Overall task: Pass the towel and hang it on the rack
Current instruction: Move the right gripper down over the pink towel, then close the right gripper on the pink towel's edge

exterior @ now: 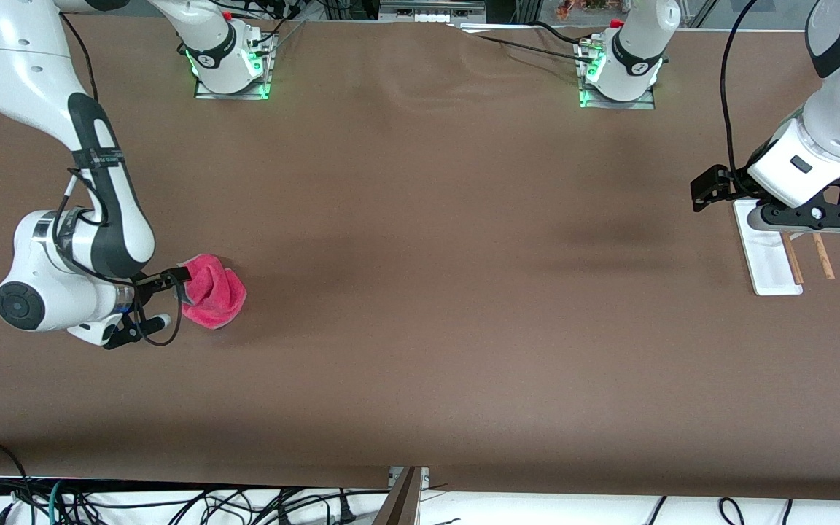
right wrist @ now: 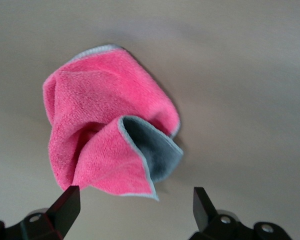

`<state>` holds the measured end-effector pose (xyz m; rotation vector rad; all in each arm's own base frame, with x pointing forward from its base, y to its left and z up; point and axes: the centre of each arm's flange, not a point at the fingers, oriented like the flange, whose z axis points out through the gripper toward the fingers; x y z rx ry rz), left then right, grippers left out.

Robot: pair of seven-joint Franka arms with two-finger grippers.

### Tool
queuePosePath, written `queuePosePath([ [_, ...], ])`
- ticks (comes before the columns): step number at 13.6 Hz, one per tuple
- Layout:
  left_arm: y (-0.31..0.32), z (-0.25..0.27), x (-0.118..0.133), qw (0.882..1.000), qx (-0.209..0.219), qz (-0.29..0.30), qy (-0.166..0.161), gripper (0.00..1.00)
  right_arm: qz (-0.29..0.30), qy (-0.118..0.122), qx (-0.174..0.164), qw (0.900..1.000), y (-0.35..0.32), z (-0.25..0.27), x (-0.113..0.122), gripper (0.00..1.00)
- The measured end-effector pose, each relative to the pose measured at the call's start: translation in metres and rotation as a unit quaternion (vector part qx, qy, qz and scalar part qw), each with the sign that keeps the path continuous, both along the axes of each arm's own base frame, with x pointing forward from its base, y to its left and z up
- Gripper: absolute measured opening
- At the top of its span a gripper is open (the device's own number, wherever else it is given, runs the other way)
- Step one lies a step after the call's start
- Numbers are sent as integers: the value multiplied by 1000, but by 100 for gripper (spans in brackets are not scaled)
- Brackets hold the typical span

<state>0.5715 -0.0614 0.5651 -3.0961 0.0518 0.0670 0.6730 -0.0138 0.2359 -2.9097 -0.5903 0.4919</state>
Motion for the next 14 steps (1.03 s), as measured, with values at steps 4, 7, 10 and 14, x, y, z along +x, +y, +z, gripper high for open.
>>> queuePosePath([
  [4,0,0,0,1000,0,0,1,100,13,1,25,1000,-6,-20,-1,100],
  [7,0,0,0,1000,0,0,1,100,9,6,53,999,-1,-32,-4,100],
  [10,0,0,0,1000,0,0,1,100,8,11,69,998,0,-41,-7,100],
  [14,0,0,0,1000,0,0,1,100,0,13,78,997,-1,-45,-8,86],
])
